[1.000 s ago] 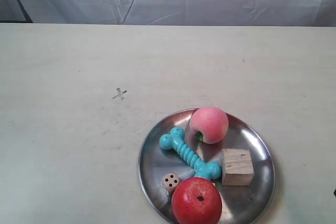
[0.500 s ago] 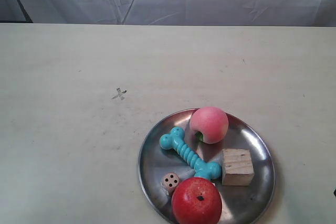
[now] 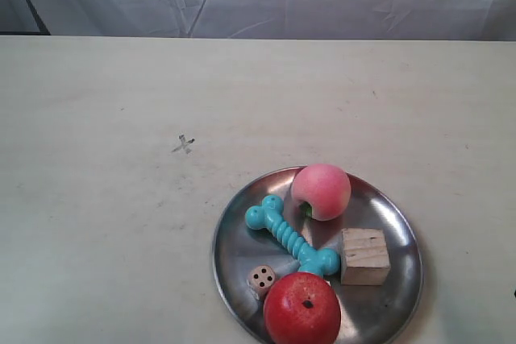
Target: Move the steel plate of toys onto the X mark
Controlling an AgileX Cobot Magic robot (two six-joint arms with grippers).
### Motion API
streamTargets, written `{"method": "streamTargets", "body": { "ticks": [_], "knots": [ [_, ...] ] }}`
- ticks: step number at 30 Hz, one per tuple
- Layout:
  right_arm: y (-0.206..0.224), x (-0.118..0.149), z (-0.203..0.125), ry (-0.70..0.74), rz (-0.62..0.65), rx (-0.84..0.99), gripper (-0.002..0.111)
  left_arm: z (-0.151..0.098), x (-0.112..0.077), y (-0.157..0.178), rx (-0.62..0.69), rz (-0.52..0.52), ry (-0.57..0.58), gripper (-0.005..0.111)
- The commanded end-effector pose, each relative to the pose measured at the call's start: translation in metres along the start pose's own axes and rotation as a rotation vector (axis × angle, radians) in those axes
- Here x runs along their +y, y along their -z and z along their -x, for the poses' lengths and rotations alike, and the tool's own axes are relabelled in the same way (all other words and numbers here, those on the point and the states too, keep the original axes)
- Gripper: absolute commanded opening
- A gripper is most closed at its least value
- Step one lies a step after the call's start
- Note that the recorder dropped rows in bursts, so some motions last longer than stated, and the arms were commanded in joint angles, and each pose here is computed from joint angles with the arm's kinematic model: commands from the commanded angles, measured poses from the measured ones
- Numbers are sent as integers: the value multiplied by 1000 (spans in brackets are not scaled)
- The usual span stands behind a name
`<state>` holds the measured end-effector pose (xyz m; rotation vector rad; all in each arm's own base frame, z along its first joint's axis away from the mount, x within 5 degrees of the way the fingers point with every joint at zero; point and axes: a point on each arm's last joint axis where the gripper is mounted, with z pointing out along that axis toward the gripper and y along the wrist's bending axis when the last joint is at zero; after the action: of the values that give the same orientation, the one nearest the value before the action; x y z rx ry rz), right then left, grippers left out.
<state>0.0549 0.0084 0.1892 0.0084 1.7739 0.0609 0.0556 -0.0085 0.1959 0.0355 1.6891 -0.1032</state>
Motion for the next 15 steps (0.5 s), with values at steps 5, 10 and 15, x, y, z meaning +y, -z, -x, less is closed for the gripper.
{"method": "streamTargets", "body": {
  "ticks": [5, 10, 15],
  "knots": [
    [0, -1, -1, 0, -11, -14, -1, 1, 1, 0, -24, 5, 10, 0],
    [0, -1, -1, 0, -11, -14, -1, 6, 2, 0, -82, 12, 101, 0],
    [0, -2, 1, 0, -23, -34, -1, 11, 0, 1, -133, -28, 445, 0]
  ]
}}
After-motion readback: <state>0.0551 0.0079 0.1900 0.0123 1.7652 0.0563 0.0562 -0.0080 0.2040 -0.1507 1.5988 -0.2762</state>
